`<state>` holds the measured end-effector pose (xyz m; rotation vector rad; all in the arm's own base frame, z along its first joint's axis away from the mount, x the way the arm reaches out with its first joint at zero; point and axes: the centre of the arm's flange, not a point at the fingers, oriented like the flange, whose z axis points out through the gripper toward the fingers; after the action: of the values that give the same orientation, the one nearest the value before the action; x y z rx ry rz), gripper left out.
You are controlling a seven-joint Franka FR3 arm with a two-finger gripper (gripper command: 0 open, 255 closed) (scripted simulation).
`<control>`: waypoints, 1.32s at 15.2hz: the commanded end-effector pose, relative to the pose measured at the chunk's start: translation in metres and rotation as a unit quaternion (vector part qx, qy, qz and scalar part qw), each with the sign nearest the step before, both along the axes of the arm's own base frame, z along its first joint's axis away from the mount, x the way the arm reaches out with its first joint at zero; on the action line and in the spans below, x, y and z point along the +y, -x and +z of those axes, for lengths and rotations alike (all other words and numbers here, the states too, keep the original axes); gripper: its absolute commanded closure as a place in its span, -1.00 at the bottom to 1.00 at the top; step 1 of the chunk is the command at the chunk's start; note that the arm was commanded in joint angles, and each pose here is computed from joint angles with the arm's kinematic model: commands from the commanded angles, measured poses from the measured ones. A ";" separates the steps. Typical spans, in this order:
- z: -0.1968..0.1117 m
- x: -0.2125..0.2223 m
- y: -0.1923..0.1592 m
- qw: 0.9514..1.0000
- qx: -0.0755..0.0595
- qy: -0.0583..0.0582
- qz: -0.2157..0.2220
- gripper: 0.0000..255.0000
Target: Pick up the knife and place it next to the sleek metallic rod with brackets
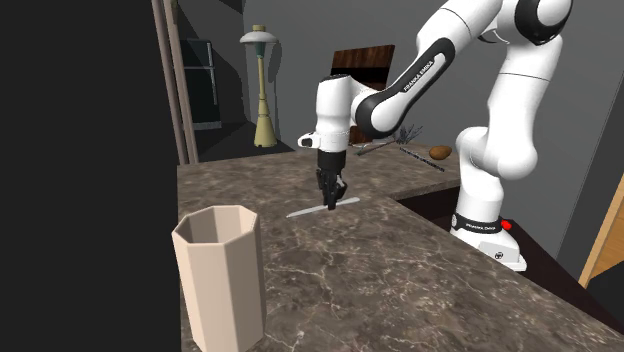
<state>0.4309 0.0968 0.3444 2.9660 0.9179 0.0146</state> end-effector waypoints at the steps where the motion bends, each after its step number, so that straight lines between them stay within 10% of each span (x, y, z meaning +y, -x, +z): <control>1: 0.010 -0.001 0.000 1.000 0.000 0.000 0.000 1.00; 20: 0.082 -0.056 0.036 1.000 0.000 0.000 0.000 1.00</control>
<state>0.4018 0.0548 0.4265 2.9660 0.9157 0.0139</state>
